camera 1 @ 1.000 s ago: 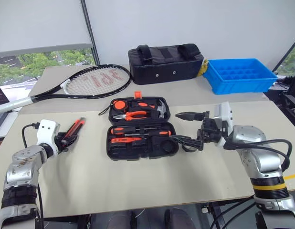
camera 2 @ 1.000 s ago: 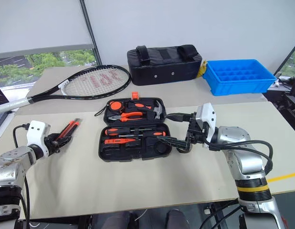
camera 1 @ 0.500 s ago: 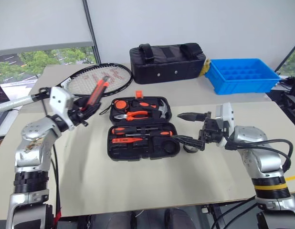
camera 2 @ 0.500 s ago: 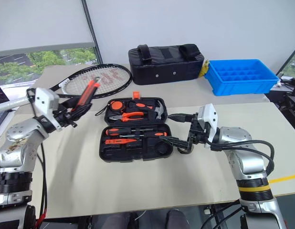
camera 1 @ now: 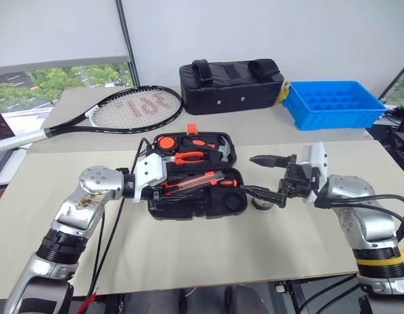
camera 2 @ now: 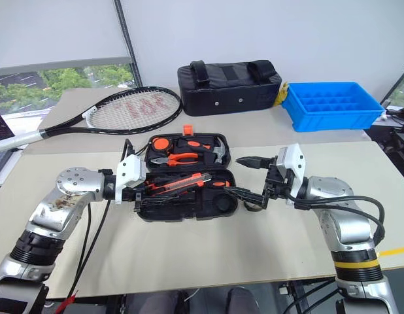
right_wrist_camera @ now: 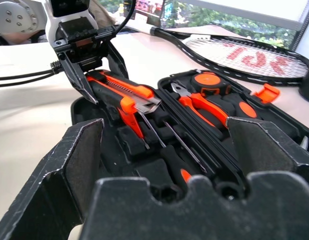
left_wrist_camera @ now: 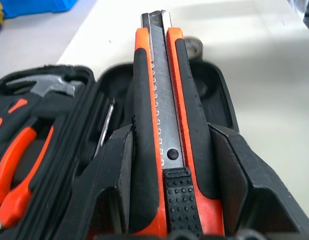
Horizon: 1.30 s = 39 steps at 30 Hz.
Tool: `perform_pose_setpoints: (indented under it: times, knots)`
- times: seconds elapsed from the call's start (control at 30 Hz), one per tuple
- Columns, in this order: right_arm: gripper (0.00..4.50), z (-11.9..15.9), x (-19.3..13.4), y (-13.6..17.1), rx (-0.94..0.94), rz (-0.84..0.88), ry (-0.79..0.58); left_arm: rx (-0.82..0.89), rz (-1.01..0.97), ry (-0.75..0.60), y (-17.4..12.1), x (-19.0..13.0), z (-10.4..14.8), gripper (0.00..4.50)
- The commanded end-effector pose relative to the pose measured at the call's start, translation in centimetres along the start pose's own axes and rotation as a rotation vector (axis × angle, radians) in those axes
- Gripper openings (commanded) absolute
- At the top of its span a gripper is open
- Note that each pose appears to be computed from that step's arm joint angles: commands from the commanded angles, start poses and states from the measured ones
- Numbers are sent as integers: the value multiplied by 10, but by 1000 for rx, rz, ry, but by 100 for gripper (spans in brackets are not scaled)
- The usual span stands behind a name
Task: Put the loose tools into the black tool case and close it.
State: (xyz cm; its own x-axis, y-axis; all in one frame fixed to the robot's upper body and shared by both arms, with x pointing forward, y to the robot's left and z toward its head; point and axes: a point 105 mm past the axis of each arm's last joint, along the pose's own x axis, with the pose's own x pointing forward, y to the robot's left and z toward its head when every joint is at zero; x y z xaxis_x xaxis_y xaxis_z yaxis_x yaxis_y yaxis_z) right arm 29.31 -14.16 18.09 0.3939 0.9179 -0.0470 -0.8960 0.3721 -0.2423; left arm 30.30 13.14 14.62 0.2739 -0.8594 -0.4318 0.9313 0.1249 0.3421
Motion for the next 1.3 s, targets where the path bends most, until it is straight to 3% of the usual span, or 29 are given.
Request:
perform_pose_setpoints:
  times: [0.03, 0.4, 0.87, 0.93, 1.1, 1.17, 1.3]
  knots:
    - [450, 13, -6, -1, -44, -14, -17, 68, -35, 57, 0, -5, -6, 179]
    - [450, 4, -8, 5, -37, 7, 29, 125, -121, 127, -2, 9, -24, 179]
    - [450, 1, -10, 7, -47, -5, 35, 125, -144, 99, 5, 31, 2, 179]
    - [450, 0, -10, 7, -48, -7, 36, 105, -136, 96, 7, 30, 5, 279]
    - [450, -2, -11, 7, -48, -9, 38, 123, -88, 97, 15, 23, 11, 442]
    - [450, -2, -11, 7, -48, -9, 39, 124, -75, 75, 18, 20, 16, 442]
    - [450, -3, -10, 6, -51, -9, 40, 83, -24, -103, 29, 12, 50, 442]
